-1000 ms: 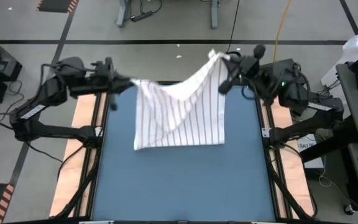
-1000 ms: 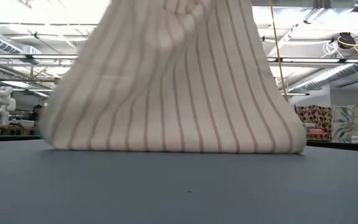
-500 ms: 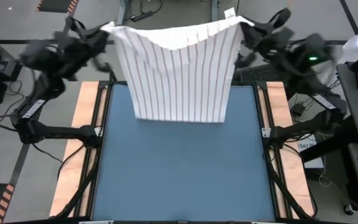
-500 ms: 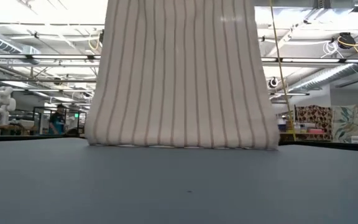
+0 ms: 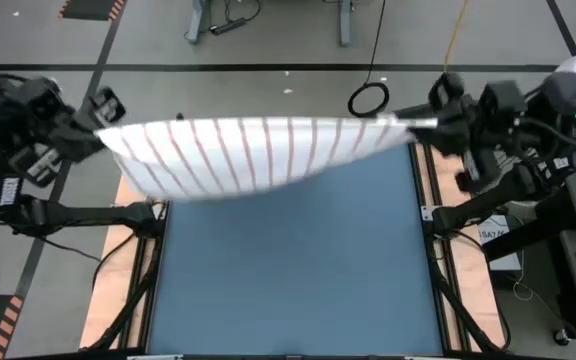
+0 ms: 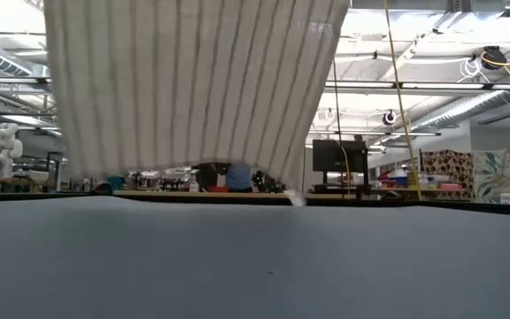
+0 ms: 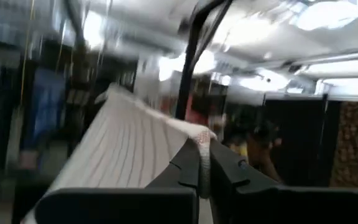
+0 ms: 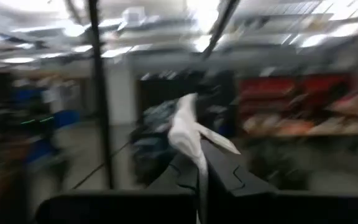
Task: Roll towel
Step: Fold the white towel
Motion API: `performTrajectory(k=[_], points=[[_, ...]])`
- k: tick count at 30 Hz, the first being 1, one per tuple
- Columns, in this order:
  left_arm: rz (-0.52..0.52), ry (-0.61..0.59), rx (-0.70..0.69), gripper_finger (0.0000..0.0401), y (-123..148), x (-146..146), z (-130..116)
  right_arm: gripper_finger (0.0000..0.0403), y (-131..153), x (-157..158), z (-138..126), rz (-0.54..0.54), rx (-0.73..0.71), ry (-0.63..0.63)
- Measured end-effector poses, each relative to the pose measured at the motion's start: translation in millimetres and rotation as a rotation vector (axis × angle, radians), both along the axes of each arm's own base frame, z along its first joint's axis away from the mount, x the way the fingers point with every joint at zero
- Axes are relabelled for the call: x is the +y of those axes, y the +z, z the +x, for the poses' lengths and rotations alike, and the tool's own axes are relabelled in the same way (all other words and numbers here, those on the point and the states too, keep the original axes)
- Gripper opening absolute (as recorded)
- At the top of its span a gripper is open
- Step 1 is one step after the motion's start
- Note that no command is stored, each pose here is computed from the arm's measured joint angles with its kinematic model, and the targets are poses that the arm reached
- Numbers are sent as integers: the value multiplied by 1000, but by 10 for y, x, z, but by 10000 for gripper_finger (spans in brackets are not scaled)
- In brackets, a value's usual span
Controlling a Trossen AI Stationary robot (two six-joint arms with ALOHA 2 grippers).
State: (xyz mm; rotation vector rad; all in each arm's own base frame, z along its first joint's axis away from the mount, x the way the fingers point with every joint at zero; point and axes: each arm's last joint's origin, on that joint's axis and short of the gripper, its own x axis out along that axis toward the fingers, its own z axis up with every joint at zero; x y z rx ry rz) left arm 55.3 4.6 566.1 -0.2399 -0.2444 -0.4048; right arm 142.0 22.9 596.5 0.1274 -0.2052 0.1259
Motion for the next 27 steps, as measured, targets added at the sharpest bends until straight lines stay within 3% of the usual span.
performTrajectory(k=[7,10,15,20,27], points=[[-76,195,475,11,-555,-4,-93,0,-390,198,81,110,421,113],[-103,217,597,11,-676,-9,-119,0,-575,311,203,163,611,129],[-141,218,644,11,-736,4,-96,0,-714,502,360,215,744,165],[-166,217,709,11,-847,38,-30,0,-839,701,491,171,834,196],[-168,210,785,11,-1040,62,16,0,-1061,859,576,82,973,38]])
